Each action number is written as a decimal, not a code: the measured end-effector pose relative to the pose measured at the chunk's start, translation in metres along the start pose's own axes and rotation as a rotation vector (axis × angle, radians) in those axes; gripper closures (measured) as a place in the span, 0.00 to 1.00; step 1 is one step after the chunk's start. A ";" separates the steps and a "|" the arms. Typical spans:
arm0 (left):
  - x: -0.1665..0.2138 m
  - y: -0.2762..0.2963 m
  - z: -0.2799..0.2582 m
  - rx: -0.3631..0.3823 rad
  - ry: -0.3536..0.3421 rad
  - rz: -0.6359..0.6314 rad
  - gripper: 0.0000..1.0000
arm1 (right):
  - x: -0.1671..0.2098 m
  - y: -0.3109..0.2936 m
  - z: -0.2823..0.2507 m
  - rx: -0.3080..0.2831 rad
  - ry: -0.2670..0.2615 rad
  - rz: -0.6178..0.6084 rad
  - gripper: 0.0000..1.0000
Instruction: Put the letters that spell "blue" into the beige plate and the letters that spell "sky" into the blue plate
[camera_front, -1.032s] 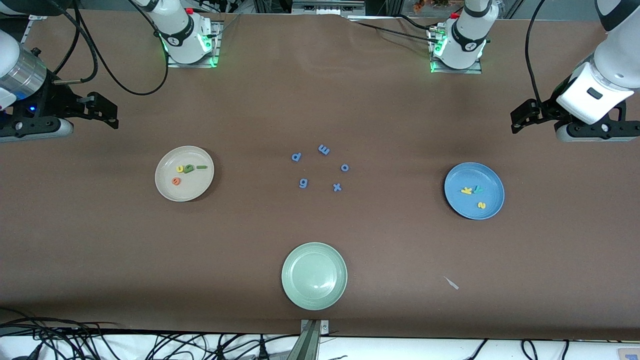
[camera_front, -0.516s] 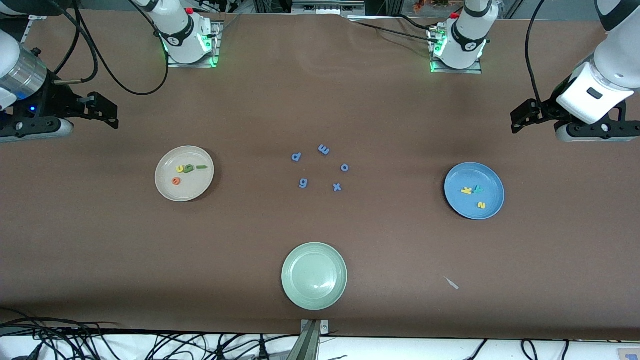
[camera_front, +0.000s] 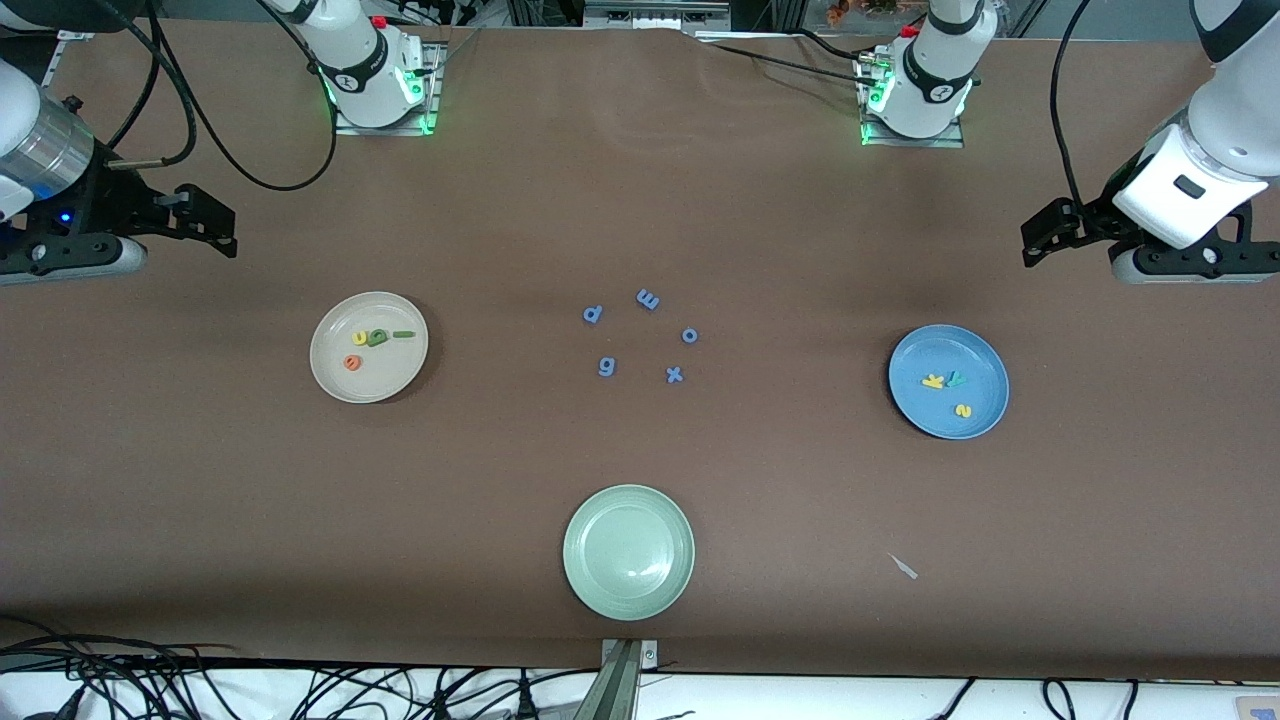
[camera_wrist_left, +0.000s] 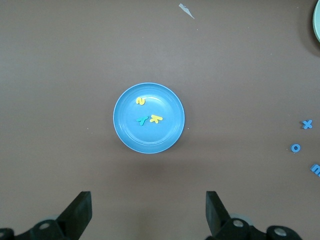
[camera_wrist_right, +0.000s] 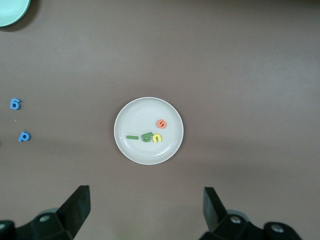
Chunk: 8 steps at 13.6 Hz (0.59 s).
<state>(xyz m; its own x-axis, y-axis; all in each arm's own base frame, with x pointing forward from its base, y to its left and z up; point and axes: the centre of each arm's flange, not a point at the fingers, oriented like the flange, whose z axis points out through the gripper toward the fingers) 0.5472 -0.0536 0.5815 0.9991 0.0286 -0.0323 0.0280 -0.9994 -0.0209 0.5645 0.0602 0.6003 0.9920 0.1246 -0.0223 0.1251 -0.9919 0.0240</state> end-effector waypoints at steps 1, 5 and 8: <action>0.000 0.000 0.000 0.000 0.000 0.000 0.00 | 0.000 0.000 0.000 0.000 0.000 0.000 0.00; 0.000 0.000 0.000 0.000 0.000 0.000 0.00 | 0.000 0.000 0.000 -0.001 0.000 0.000 0.00; 0.000 0.000 0.000 0.000 0.000 0.000 0.00 | 0.000 0.001 0.000 -0.006 0.000 0.000 0.00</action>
<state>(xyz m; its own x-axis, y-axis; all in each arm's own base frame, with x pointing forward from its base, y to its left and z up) 0.5472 -0.0536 0.5815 0.9991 0.0286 -0.0323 0.0280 -0.9994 -0.0209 0.5646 0.0596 0.6003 0.9919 0.1250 -0.0226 0.1257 -0.9916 0.0296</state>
